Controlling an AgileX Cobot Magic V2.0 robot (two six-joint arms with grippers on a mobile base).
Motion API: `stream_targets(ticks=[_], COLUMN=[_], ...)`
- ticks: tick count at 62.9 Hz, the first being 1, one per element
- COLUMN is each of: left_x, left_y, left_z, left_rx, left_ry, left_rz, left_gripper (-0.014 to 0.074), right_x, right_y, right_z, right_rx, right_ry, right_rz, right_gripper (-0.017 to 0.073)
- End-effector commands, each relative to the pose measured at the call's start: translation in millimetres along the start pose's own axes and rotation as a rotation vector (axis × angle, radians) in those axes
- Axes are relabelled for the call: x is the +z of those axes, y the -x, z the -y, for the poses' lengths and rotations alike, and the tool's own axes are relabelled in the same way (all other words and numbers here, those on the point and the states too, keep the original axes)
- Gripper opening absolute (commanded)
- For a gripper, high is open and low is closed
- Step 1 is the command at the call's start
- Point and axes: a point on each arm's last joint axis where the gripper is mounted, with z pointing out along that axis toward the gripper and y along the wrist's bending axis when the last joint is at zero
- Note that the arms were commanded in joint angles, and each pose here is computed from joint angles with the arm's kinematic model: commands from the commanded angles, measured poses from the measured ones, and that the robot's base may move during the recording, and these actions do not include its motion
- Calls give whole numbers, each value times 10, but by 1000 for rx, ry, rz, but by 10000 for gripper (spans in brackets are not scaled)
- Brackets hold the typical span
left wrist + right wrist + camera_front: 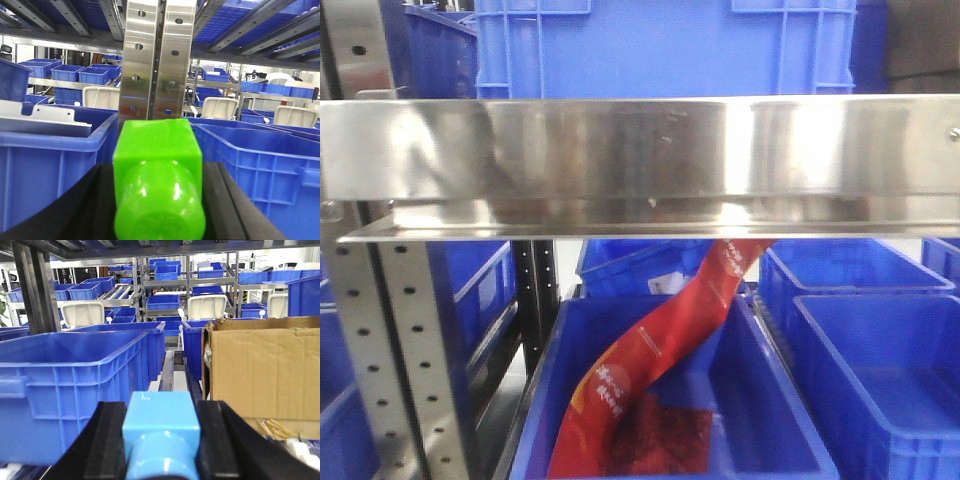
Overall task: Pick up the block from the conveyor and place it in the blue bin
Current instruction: 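Move both held blocks over the blue bins on the shelf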
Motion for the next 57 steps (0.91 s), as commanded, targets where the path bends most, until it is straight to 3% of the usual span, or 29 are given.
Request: stream_targets(ticks=[1, 57], left_x=[-12, -12], left_y=[12, 12], left_z=[0, 0], left_rx=[-2, -2], left_ry=[3, 3], left_rz=[16, 16], left_gripper=[-111, -111], right_x=[-11, -11], right_y=[34, 34], right_z=[2, 2], right_rx=[-11, -11], right_ry=[-4, -4], right_rz=[31, 31], right_gripper=[-162, -162])
